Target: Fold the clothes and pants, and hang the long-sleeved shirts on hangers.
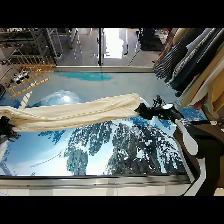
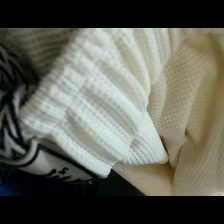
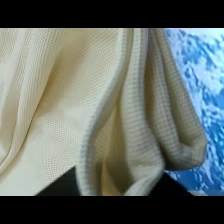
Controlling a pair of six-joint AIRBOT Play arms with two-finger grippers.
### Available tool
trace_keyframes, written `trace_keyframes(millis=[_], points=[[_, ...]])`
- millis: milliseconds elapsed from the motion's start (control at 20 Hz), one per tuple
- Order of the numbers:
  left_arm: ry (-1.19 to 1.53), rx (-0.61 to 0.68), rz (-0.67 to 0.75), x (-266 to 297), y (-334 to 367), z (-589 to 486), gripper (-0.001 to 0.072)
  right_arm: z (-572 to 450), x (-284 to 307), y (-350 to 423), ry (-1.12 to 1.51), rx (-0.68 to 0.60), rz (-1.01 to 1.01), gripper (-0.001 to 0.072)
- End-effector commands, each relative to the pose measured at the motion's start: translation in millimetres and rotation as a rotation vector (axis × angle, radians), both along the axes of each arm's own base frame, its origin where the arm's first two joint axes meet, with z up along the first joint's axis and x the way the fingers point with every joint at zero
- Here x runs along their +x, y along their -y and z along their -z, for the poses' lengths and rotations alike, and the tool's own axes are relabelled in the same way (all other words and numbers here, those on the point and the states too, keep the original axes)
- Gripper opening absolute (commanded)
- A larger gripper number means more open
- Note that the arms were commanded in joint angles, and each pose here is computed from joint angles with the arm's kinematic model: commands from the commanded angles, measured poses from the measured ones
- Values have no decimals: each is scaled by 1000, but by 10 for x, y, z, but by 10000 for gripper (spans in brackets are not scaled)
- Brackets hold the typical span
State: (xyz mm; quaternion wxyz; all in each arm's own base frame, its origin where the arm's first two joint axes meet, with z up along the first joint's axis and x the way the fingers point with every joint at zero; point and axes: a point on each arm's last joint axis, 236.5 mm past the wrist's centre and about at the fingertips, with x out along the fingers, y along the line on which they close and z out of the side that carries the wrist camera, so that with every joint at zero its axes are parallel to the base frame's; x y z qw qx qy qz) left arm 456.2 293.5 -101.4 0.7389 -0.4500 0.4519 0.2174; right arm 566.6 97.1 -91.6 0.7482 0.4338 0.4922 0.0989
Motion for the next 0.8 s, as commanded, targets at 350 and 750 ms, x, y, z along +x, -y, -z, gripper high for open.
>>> trace_keyframes(millis=[350,750], points=[[90,117,335,17,-23,-1340,21,-1168,-264,474,109,-347,-325,27],[-409,25,486,-1227,78,-416,19,-566,-1739,405,-361,-370,-686,26]])
